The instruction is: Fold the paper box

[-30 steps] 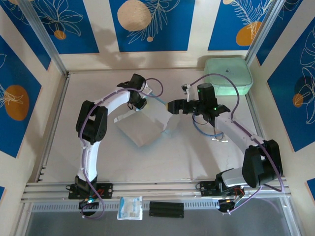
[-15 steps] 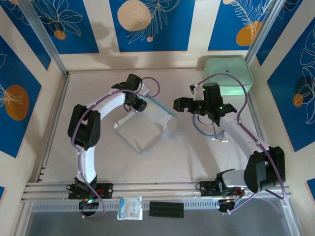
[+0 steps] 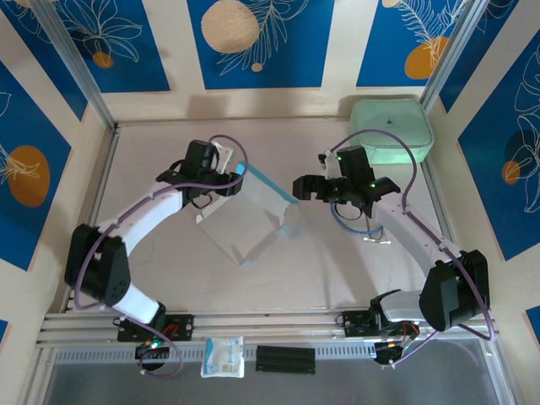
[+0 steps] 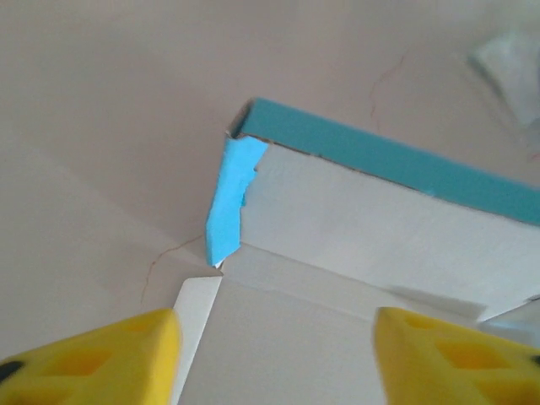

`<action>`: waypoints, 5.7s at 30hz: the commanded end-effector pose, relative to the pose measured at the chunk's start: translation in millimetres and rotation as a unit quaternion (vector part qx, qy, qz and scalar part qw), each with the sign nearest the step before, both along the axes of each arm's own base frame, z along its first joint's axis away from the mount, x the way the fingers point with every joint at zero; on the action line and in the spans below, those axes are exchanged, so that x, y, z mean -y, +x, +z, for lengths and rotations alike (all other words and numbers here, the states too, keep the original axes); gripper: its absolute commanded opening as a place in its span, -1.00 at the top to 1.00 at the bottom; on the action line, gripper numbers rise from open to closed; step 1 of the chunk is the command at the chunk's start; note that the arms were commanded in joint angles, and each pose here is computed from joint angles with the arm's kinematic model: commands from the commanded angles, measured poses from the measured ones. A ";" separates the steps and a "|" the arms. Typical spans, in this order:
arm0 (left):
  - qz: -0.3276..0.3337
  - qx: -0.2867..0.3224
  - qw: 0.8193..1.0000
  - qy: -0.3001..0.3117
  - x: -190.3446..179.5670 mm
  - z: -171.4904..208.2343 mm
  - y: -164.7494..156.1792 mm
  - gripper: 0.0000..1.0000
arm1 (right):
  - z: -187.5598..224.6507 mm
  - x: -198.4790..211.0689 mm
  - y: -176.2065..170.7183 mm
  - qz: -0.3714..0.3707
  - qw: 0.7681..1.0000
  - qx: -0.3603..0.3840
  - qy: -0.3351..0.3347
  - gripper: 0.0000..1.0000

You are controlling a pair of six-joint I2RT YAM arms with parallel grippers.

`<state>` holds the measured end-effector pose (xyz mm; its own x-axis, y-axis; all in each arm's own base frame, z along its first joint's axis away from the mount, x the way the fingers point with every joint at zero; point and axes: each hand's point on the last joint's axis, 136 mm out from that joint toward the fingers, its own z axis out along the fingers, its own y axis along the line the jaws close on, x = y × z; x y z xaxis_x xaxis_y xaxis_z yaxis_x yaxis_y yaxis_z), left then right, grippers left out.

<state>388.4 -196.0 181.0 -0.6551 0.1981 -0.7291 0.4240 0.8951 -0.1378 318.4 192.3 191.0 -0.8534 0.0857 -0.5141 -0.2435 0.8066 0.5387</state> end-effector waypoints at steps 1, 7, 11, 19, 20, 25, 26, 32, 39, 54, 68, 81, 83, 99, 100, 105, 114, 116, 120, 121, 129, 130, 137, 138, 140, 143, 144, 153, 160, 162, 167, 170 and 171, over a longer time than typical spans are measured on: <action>0.101 0.007 0.990 -0.099 -10.7 34.7 20.0 -0.40 | 12.6 10.9 -8.1 -0.108 0.992 -0.062 0.035 -0.67; 0.132 -0.126 0.978 -0.103 -6.7 18.8 50.6 -0.36 | 2.6 12.6 -32.6 -0.249 0.936 -0.222 0.111 -0.42; 0.093 -0.175 0.974 -0.107 11.6 7.8 70.0 -0.40 | 4.1 -8.5 -43.6 -0.257 0.918 -0.261 0.151 -0.38; 0.040 -0.206 0.971 -0.114 29.4 -11.4 72.5 -0.44 | 3.9 -26.9 -46.3 -0.272 0.917 -0.256 0.139 -0.39; 0.037 -0.208 0.971 -0.114 30.3 -14.2 71.3 -0.44 | 1.6 -27.3 -45.7 -0.272 0.918 -0.257 0.135 -0.39; 0.025 -0.224 0.965 -0.132 34.0 -24.2 63.9 -0.21 | -3.6 -32.2 -45.1 -0.262 0.920 -0.261 0.127 -0.39; 0.027 -0.225 0.965 -0.134 33.1 -25.8 62.7 -0.17 | -3.3 -32.3 -45.2 -0.261 0.921 -0.260 0.127 -0.39; 0.034 -0.227 0.959 -0.167 31.8 -32.7 55.7 0.04 | 1.9 -35.7 -46.0 -0.247 0.927 -0.250 0.130 -0.38; 0.039 -0.224 0.955 -0.190 29.6 -35.1 47.7 0.21 | 5.1 -33.3 -48.6 -0.242 0.936 -0.228 0.116 -0.37; 0.136 -0.168 0.939 -0.269 -3.3 -32.2 19.0 0.15 | -4.4 -39.7 -70.2 -0.277 0.932 -0.224 0.064 -0.13; 0.185 -0.128 0.934 -0.276 -31.0 -21.7 -17.7 0.07 | -19.7 -42.0 -80.4 -0.192 0.969 -0.150 -0.048 -0.10; 0.128 -0.135 0.976 -0.113 -41.4 2.3 -5.8 -0.17 | -2.4 -34.5 -86.0 -0.220 0.960 -0.155 -0.083 -0.11; 0.104 -0.157 0.978 -0.087 -37.6 0.9 -3.4 -0.17 | 1.3 -38.7 -82.8 -0.221 0.959 -0.155 -0.084 -0.08; 0.006 -0.217 0.964 -0.153 7.9 -23.0 4.8 -0.19 | -16.3 -72.6 -58.2 -0.156 0.964 -0.191 -0.095 0.22; 0.004 -0.217 0.964 -0.155 8.8 -23.9 4.8 -0.17 | -17.3 -75.6 -57.0 -0.148 0.966 -0.190 -0.094 0.26; 0.005 -0.221 0.962 -0.163 9.8 -30.8 1.1 -0.06 | -20.1 -89.4 -57.9 -0.133 0.967 -0.199 -0.089 0.28; 0.021 -0.220 0.955 -0.199 11.3 -39.6 -7.4 0.08 | -39.5 -104.4 -61.8 -0.128 0.965 -0.209 -0.093 0.30; 0.024 -0.218 0.955 -0.200 9.6 -39.3 -9.0 0.10 | -41.8 -104.6 -62.4 -0.122 0.966 -0.203 -0.102 0.30; 0.032 -0.214 0.957 -0.194 5.3 -38.6 -12.2 0.11 | -34.4 -100.5 -64.2 -0.120 0.968 -0.192 -0.105 0.29; 0.033 -0.209 0.958 -0.192 4.1 -37.0 -12.5 0.11 | -31.1 -99.4 -65.0 -0.115 0.970 -0.186 -0.104 0.27; 0.038 -0.163 0.967 -0.194 -3.7 -7.5 -17.9 -0.07 | -20.9 -36.3 -80.1 -0.054 0.969 -0.034 -0.238 -0.59; 0.039 -0.157 0.968 -0.191 -5.6 -4.3 -18.6 -0.08 | -25.2 -32.5 -82.7 -0.037 0.969 -0.030 -0.244 -0.67; 0.029 -0.108 0.980 -0.164 -18.3 22.2 -33.7 -0.25 | -49.1 -55.1 -94.6 0.102 0.978 -0.025 -0.182 -0.62; 0.020 -0.097 0.982 -0.158 -19.3 26.9 -36.3 -0.29 | -53.1 -57.2 -93.7 0.114 0.976 -0.021 -0.182 -0.51; -0.001 -0.070 0.987 -0.146 -20.4 36.0 -40.4 -0.34 | -61.7 -55.3 -85.1 0.115 0.974 -0.006 -0.196 -0.22; -0.046 -0.014 0.990 -0.131 -18.6 53.7 -47.3 -0.43 | -69.1 -54.8 -70.1 0.124 0.968 0.016 -0.217 0.17; -0.064 0.010 0.991 -0.121 -17.9 58.1 -50.3 -0.46 | -70.3 -57.1 -66.0 0.141 0.963 0.031 -0.226 0.32; -0.253 0.265 0.930 0.000 0.1 79.9 -96.5 -0.61 | -37.3 -73.3 -38.2 0.303 0.899 0.202 -0.244 1.00; -0.392 0.378 0.836 0.065 31.7 66.8 -128.3 -0.68 | -18.9 -76.2 -27.6 0.392 0.845 0.311 -0.190 1.00; -0.411 0.394 0.815 0.112 42.4 60.4 -132.1 -0.74 | -22.4 -72.9 -23.3 0.409 0.841 0.305 -0.183 1.00; -0.402 0.394 0.794 0.229 46.4 38.1 -111.8 -0.78 | -29.8 -63.5 -13.6 0.429 0.838 0.287 -0.178 1.00; -0.400 0.405 0.782 0.255 52.4 33.4 -106.2 -0.78 | -32.9 -58.2 -6.6 0.429 0.841 0.276 -0.182 1.00; -0.400 0.404 0.777 0.269 53.7 30.0 -103.4 -0.78 | -33.4 -57.1 -4.8 0.428 0.841 0.274 -0.184 1.00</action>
<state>267.8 -250.6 200.4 0.4031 0.6654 -0.6283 0.7419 0.1643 0.6500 316.1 245.0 148.9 -0.1954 -0.6930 -0.6940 -0.9283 0.3590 -0.0971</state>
